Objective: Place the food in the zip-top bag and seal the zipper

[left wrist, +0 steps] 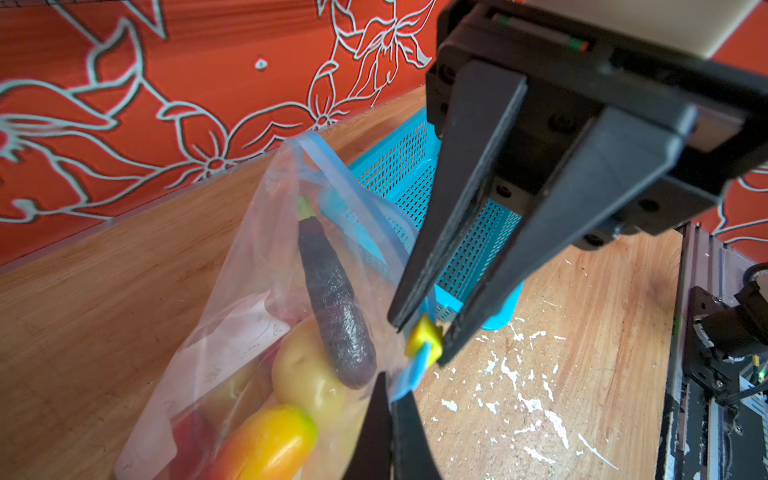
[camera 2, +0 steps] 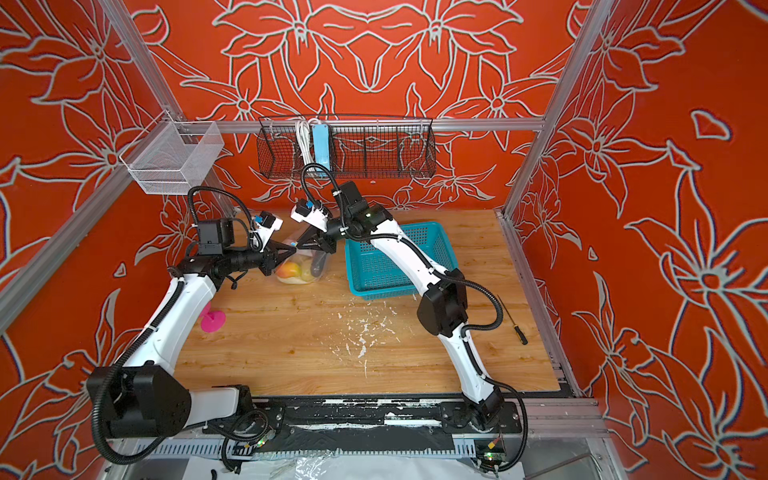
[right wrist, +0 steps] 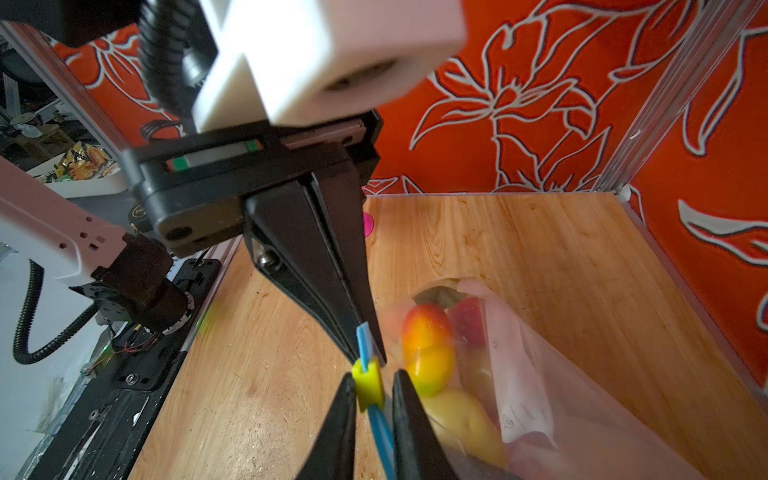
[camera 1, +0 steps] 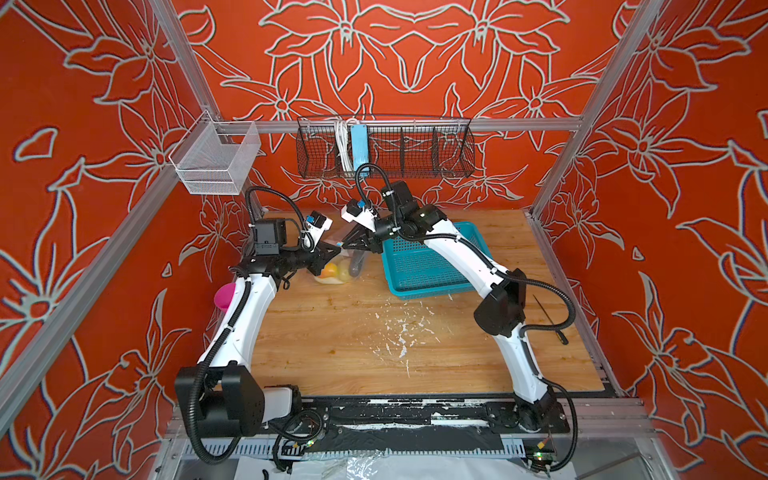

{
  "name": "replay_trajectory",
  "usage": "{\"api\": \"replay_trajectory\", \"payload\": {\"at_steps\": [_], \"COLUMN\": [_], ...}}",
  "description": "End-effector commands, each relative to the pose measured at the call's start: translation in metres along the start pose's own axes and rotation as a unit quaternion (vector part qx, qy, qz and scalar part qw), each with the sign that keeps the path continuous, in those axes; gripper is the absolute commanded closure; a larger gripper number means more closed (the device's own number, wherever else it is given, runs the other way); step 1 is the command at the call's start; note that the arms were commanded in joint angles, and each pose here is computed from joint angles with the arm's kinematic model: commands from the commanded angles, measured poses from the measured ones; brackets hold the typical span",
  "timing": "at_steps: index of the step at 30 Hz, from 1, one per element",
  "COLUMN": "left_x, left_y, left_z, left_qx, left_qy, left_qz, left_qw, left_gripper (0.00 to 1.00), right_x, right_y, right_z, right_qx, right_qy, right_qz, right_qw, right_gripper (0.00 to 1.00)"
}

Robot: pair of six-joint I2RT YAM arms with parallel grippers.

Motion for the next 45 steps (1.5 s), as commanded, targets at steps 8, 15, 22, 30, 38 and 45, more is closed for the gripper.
{"api": "replay_trajectory", "payload": {"at_steps": [8,15,22,30,38,45], "left_x": [0.006,0.010,0.016,0.018,0.025,0.035], "left_y": [0.005,0.007,0.010,0.010,0.008,0.006], "left_z": [0.000,0.000,-0.005,-0.003,0.007,0.013], "left_qx": [-0.003,-0.005,-0.013,-0.012,-0.006,0.012], "left_qy": [0.018,0.044,0.060,0.080,0.167,0.237], "left_qz": [-0.013,-0.024,-0.035,-0.038,-0.033,-0.037], "left_qw": [1.000,0.999,0.997,0.996,0.985,0.971], "left_gripper": [1.00,1.00,1.00,1.00,1.00,1.00], "right_x": [0.015,0.019,0.023,0.026,0.032,0.037], "right_y": [0.015,0.012,0.009,0.006,0.001,0.001], "right_z": [0.013,0.014,0.013,0.010,0.002,-0.003], "right_qx": [0.019,0.028,0.036,0.038,0.028,0.020], "right_qy": [0.009,-0.008,-0.034,-0.061,-0.092,-0.118], "right_qz": [-0.015,-0.001,0.014,0.033,0.047,0.052], "right_qw": [1.000,1.000,0.999,0.997,0.994,0.991], "right_gripper": [0.96,0.99,0.99,1.00,1.00,1.00]}}
Point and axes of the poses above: each gripper's point midway between its finger pads, its own x axis back along the fingers, its own z axis along the line the jaws close on, y = z × x, the point moved 9 cm from there along x, back along the fingers, and after that the axes turned 6 degrees about -x, right-handed, at the moved point
